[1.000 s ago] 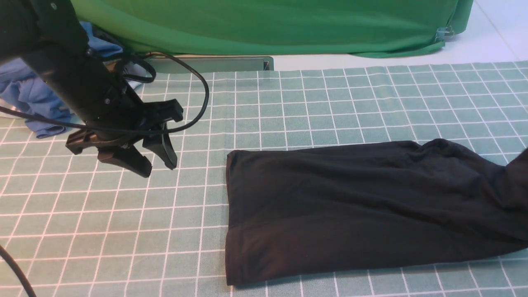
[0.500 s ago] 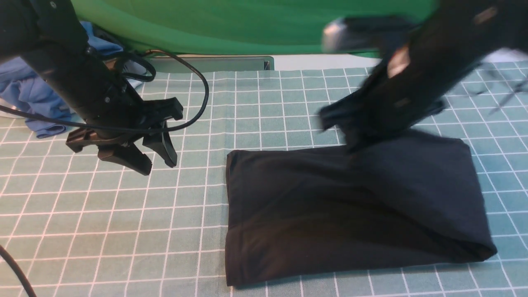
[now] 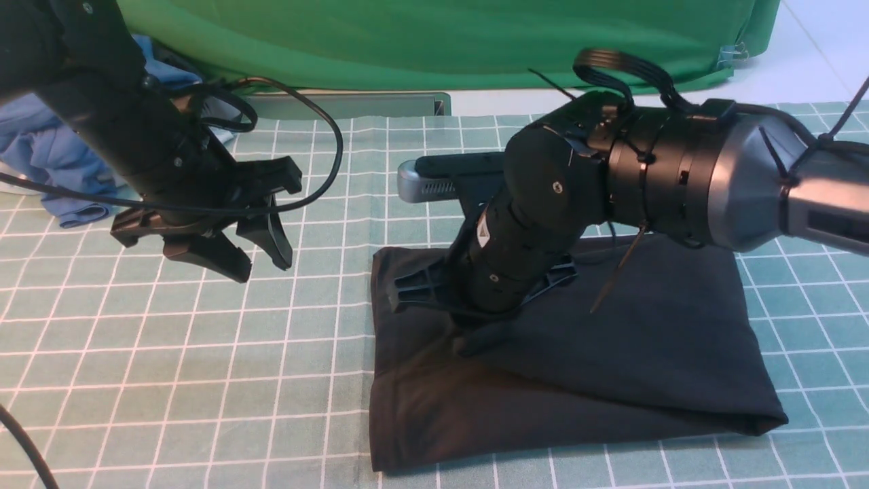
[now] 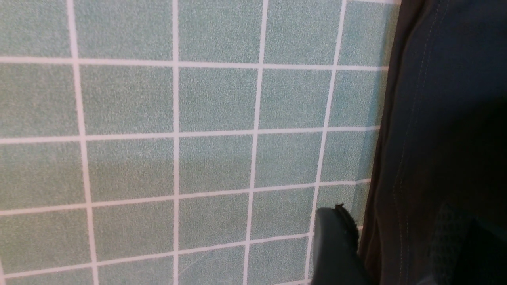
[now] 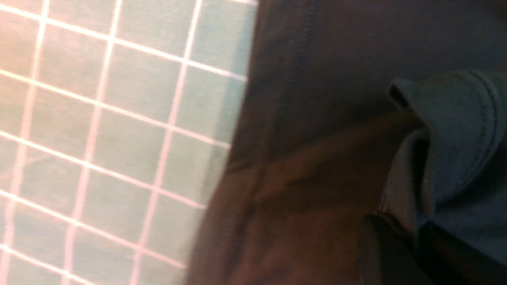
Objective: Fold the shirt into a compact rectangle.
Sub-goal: 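Fold the right end of the dark garment over onto its left end with the right gripper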
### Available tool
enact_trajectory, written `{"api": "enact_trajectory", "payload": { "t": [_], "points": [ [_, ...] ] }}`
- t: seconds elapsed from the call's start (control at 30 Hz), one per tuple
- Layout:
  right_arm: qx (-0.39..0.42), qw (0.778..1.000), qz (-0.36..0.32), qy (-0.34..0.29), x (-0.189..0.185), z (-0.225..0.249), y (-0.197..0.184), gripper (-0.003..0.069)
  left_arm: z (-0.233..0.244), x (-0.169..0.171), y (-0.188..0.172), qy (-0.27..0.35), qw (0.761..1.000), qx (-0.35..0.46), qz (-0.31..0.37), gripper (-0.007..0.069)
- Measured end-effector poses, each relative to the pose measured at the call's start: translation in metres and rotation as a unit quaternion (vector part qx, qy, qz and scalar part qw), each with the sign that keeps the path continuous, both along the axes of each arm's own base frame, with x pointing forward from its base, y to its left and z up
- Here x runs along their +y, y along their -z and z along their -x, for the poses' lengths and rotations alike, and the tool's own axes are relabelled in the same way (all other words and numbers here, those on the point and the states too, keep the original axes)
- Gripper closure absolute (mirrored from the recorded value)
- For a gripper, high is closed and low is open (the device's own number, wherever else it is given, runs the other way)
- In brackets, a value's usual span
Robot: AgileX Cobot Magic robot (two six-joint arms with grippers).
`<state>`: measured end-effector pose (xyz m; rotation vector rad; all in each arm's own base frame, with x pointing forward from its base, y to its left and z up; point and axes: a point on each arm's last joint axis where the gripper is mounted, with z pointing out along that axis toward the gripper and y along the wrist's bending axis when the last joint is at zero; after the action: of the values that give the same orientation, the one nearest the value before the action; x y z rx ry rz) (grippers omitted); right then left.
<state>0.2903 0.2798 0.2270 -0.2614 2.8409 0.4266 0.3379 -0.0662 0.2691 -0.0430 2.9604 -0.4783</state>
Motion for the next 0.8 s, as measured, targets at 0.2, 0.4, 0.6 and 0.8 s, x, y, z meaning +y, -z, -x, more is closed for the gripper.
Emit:
{"api": "enact_trajectory", "payload": {
  "t": [0.2,0.4,0.6,0.8],
  "points": [
    [0.007,1.0,-0.02,-0.017,0.008,-0.001,-0.025,0.0589,-0.002,0.0,0.0,-0.003,1.0,-0.008,0.0,0.0318],
    [0.005,0.999,-0.03,-0.03,0.012,-0.003,-0.044,0.0589,-0.002,0.0,0.0,-0.003,1.0,-0.008,0.0,0.0318],
    [0.016,0.999,-0.022,-0.04,0.02,0.001,-0.035,0.0589,-0.002,0.0,0.0,-0.004,1.0,-0.008,0.0,0.0318],
    [0.027,0.998,-0.011,-0.057,0.039,0.006,-0.01,0.0589,-0.002,0.0,0.0,-0.004,1.0,-0.009,0.0,0.0318]
  ]
}}
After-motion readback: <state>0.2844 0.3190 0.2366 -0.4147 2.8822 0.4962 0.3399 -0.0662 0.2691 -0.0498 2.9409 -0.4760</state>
